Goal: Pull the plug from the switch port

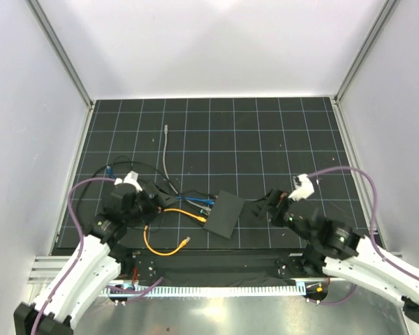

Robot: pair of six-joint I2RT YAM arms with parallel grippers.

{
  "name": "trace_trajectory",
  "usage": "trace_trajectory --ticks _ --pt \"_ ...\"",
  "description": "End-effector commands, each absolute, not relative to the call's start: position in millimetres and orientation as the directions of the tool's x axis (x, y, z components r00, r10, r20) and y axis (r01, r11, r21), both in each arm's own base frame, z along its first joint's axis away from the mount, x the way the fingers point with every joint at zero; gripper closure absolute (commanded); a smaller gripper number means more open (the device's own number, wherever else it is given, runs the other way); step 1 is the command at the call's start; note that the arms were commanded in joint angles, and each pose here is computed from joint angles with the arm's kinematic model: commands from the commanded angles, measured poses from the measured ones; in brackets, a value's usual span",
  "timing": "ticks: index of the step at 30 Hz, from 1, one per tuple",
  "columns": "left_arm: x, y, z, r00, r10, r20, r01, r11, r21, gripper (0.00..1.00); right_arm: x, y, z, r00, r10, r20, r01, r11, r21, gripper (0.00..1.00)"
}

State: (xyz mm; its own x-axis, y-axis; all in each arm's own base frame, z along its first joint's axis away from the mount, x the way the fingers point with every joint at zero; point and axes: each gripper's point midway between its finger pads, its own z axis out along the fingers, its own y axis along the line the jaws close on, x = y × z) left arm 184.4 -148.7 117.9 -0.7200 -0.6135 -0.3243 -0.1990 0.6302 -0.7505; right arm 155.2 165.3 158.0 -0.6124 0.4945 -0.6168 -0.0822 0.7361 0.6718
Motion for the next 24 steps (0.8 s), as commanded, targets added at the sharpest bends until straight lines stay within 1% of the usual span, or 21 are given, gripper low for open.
trace_trajectory --ticks 1,2,3,5,6,8,9,10,13,14,16,17,19,20,23,24 --pt "191 -171 130 -0.769 -0.566 -0.297 -0.122 0.586 -0.801 0.14 155 180 163 -0.676 0.342 -0.653 -0.13 0.817 0.562 0.0" --pt "197 -175 131 -0.768 -0.568 -0.296 -0.112 0.575 -0.811 0.15 158 188 149 -0.714 0.27 -0.646 -0.122 0.86 0.495 0.0" --pt "198 -177 132 -0.769 -0.57 -0.289 -0.113 0.567 -0.816 0.17 161 190 156 -0.723 0.241 -0.648 -0.122 0.878 0.462 0.0" --pt "202 -180 134 -0.766 -0.583 -0.27 -0.126 0.549 -0.826 0.21 168 189 150 -0.738 0.18 -0.65 -0.094 0.927 0.364 0.0" --pt "205 -183 136 -0.764 -0.587 -0.267 -0.127 0.543 -0.83 0.24 172 189 145 -0.762 0.113 -0.637 -0.09 0.957 0.277 0.0" --pt "206 -187 135 -0.764 -0.591 -0.261 -0.144 0.549 -0.823 0.29 177 187 137 -0.782 0.043 -0.622 -0.086 0.981 0.175 0.0" --pt "205 -191 128 -0.767 -0.589 -0.256 -0.163 0.564 -0.809 0.32 179 189 130 -0.806 -0.006 -0.591 -0.081 0.992 0.101 0.0" --pt "205 -195 128 -0.762 -0.605 -0.231 -0.193 0.553 -0.811 0.34 182 188 128 -0.811 -0.04 -0.584 -0.09 0.994 0.057 0.0" --pt "202 -205 116 -0.763 -0.608 -0.22 -0.236 0.579 -0.781 0.39 188 191 118 -0.833 -0.123 -0.539 -0.114 0.992 -0.05 0.01" --pt "201 -208 114 -0.754 -0.628 -0.194 -0.271 0.566 -0.779 0.41 189 193 114 -0.838 -0.136 -0.529 -0.121 0.991 -0.062 0.01" --pt "199 -214 107 -0.747 -0.64 -0.182 -0.302 0.57 -0.764 0.47 191 205 113 -0.837 -0.157 -0.525 -0.161 0.986 -0.038 0.02" --pt "198 -216 106 -0.74 -0.652 -0.167 -0.322 0.561 -0.763 0.48 186 215 112 -0.845 -0.17 -0.507 -0.201 0.98 0.006 0.03" --pt "194 -222 104 -0.742 -0.651 -0.157 -0.331 0.561 -0.759 0.49 188 228 113 -0.832 -0.151 -0.533 -0.227 0.971 0.079 0.05" --pt "193 -225 100 -0.738 -0.653 -0.17 -0.335 0.573 -0.747 0.49 188 231 118 -0.822 -0.144 -0.55 -0.241 0.965 0.108 0.06" --pt "189 -240 100 -0.733 -0.666 -0.14 -0.341 0.538 -0.771 0.51 188 244 126 -0.808 -0.11 -0.579 -0.266 0.945 0.191 0.11" --pt "186 -240 95 -0.724 -0.679 -0.118 -0.361 0.52 -0.774 0.53 187 253 127 -0.808 -0.1 -0.58 -0.28 0.932 0.229 0.13"
